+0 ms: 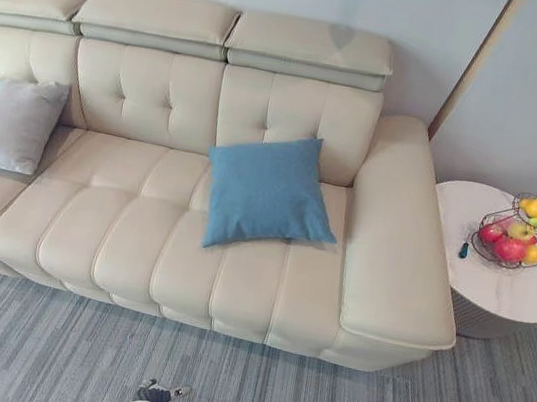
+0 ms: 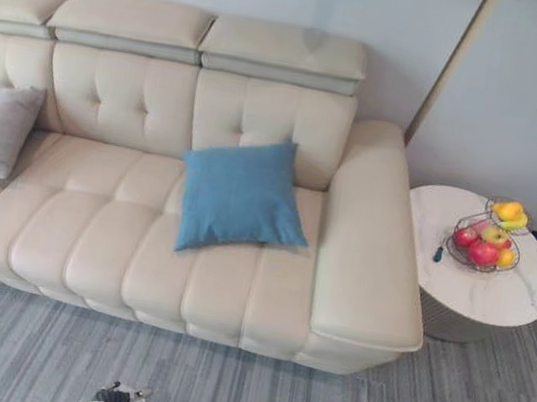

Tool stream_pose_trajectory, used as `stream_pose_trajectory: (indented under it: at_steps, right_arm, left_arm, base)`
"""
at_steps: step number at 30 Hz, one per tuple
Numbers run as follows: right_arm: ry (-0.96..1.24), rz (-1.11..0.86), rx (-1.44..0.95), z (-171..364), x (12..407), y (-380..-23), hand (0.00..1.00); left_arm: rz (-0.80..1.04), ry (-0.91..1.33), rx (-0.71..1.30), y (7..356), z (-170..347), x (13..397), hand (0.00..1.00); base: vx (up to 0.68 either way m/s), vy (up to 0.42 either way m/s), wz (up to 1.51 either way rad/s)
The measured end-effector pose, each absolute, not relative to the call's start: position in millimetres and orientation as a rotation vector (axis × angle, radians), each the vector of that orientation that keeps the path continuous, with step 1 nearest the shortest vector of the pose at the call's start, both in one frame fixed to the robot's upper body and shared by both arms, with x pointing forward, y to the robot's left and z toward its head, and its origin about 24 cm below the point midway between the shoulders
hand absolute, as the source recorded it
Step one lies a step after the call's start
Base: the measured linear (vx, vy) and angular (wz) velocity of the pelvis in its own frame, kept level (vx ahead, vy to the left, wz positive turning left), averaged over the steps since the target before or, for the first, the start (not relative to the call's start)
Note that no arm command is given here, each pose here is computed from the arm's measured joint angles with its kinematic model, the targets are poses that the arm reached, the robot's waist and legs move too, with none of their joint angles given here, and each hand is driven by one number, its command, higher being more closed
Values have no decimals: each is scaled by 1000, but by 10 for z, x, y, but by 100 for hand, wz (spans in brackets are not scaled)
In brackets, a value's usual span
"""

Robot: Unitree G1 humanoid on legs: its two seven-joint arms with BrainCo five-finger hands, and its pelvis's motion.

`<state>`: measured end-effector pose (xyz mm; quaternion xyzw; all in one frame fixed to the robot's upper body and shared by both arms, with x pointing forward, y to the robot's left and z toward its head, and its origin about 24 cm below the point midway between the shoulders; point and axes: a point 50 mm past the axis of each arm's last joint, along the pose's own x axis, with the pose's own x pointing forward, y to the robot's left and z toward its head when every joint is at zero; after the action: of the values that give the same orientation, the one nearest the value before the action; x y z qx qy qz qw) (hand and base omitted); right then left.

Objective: Pick up cushions and gather them together orderly.

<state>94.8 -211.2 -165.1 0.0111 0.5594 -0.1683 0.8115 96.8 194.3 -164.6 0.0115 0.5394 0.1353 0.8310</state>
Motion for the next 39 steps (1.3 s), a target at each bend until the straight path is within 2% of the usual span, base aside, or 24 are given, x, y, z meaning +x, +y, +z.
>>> stream_pose_trajectory:
  at_steps: [7, 11, 15, 22, 28, 34, 36, 39]
  right_arm:
    - [1172, -298, -13, -1638, 1009, -2085, 0]
    - [1136, -306, -45, -1591, 1067, -2184, 0]
    - [1092, -279, -53, -1553, 1205, -2137, 0]
    - [1127, -339, -93, -1562, 1036, -2332, 0]
    - [1170, -338, -105, -1600, 935, -2305, 0]
    - [1146, -270, -167, -1567, 1057, -2280, 0]
    - [1137, -260, -186, -1553, 1070, -2307, 0]
    - [1150, -221, -145, -1602, 1042, -2095, 0]
  left_arm:
    - [302, 1118, -2, 2003, -1625, 1014, 0]
    - [334, 1114, -76, 1902, -1637, 1017, 0]
    - [366, 1110, -75, 1988, -1628, 992, 0]
    - [308, 1114, -75, 1837, -1642, 1020, 0]
    - [435, 1069, -169, 1932, -1617, 994, 0]
    - [488, 1009, -257, 1901, -1571, 1098, 0]
    - [519, 1030, -297, 1864, -1599, 1022, 0]
    - [549, 1019, -277, 2023, -1573, 1044, 0]
  base:
    - [-73, -29, -86]
    - [-91, -16, -171]
    - [-30, -32, -188]
    - [161, -156, -98]
    - [167, -91, -105]
    - [193, 165, -181]
    - [325, 338, -191]
    - [292, 261, -148]
